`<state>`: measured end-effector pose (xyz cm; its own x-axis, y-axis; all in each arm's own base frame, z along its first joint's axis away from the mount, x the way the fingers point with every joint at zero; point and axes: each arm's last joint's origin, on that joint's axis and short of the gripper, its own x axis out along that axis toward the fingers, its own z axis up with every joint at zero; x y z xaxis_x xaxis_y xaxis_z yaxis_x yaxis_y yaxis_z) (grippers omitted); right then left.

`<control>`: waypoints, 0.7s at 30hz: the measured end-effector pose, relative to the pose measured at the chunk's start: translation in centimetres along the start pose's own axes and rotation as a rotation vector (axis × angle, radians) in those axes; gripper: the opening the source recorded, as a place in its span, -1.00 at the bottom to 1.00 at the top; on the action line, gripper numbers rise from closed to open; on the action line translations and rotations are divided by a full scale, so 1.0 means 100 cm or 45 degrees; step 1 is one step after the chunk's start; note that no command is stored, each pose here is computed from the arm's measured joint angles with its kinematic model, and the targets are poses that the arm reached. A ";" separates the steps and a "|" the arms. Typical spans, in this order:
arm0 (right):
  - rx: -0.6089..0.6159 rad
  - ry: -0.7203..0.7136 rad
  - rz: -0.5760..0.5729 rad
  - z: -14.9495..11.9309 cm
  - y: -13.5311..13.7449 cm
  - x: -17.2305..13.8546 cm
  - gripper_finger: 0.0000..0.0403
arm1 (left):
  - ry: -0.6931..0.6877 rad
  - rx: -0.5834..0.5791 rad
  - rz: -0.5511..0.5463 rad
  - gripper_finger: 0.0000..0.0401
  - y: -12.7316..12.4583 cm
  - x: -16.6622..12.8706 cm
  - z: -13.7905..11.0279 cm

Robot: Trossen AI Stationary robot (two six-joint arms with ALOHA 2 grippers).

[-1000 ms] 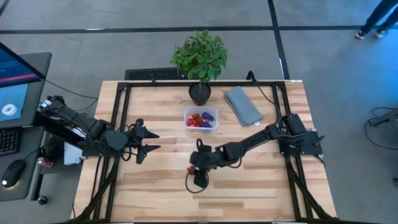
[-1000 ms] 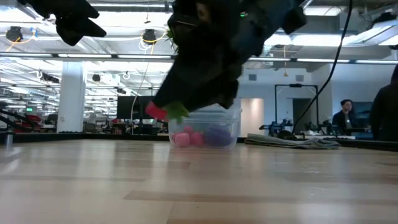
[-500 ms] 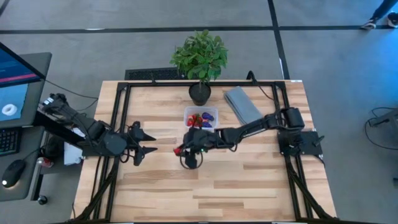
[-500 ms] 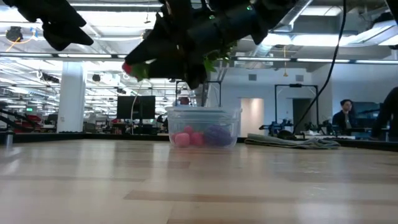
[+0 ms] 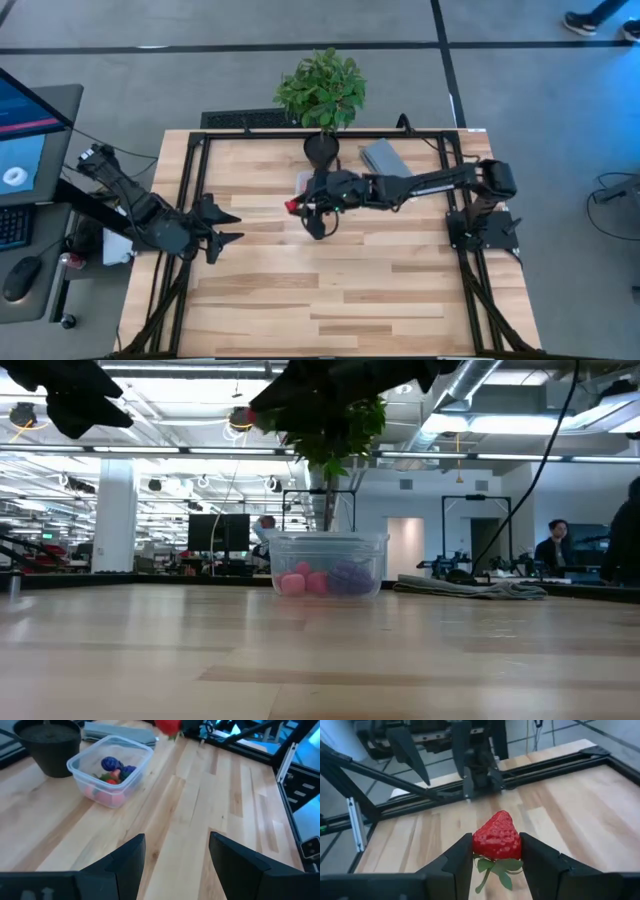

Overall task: Pick and placing Produce into tupperware
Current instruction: Put the red strawberry into the transparent bin

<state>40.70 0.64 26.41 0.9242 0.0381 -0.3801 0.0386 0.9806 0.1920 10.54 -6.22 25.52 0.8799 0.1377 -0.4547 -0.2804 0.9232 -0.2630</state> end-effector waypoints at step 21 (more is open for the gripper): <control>-0.042 0.260 -0.199 0.018 -0.008 -0.076 -0.13 | -0.082 0.020 0.064 0.05 -0.001 -0.005 -0.004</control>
<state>34.37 -0.74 30.74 0.8119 -0.0798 -0.5784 0.1596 0.9832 0.0883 9.95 -6.51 25.46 0.8879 0.2060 -0.4114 -0.3191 0.9199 -0.2280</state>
